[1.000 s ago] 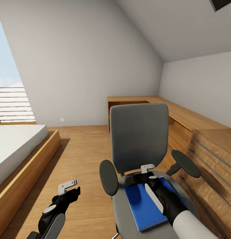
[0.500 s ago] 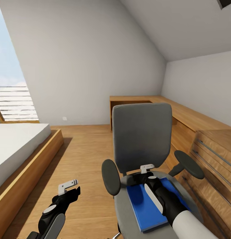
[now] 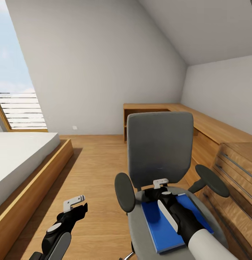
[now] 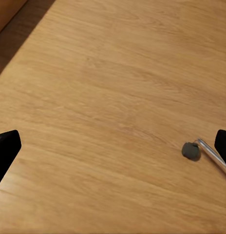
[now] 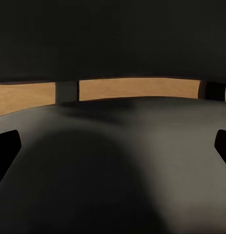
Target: In the bedroom, organize the workspace by keeping the computer under the desk, ensuring the monitor is on the desk, placing the keyboard on the desk next to the monitor, placing the mouse on the desk next to the keyboard, moving the folder from the swivel chair onto the desk next to the mouse, stacking the notebook on top of the folder with the pen on top of the notebook, and positioning the swivel chair next to the desk.
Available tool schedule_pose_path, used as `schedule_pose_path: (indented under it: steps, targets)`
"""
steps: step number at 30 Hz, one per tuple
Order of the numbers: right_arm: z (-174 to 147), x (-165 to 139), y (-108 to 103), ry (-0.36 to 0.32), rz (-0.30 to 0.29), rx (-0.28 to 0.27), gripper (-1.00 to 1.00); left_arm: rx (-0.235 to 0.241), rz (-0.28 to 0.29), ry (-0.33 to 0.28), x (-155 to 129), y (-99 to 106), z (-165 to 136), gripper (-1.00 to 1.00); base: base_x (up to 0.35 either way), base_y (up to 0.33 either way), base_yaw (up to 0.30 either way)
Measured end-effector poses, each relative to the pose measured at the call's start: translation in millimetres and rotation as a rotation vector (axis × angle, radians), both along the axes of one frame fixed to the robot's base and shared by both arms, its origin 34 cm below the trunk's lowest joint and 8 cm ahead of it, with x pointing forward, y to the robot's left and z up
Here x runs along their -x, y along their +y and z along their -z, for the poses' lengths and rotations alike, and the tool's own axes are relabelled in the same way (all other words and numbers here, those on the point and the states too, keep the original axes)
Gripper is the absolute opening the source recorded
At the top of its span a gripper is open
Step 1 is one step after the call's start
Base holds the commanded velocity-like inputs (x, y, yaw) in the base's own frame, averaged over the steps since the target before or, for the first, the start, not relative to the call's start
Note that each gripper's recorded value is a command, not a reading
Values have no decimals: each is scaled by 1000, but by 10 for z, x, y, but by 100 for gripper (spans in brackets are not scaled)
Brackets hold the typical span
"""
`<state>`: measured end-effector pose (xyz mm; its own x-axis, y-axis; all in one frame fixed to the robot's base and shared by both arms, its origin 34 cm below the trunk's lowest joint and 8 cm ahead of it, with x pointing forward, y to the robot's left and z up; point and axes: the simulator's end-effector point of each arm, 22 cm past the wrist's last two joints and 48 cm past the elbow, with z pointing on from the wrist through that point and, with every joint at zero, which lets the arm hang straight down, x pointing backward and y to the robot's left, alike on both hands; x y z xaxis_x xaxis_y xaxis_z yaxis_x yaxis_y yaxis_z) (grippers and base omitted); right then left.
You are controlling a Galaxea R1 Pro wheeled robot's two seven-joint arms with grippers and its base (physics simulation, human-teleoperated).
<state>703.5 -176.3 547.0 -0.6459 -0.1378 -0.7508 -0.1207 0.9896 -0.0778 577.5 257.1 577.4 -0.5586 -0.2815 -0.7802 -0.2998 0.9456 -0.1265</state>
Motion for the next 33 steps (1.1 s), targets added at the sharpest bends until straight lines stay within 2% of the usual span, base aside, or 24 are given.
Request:
schedule_pose_path:
  steps: [33]
  targets:
    - [97,11,-3,18,1,-4,100,2,1,17,7,-20,78,100,0,0,32]
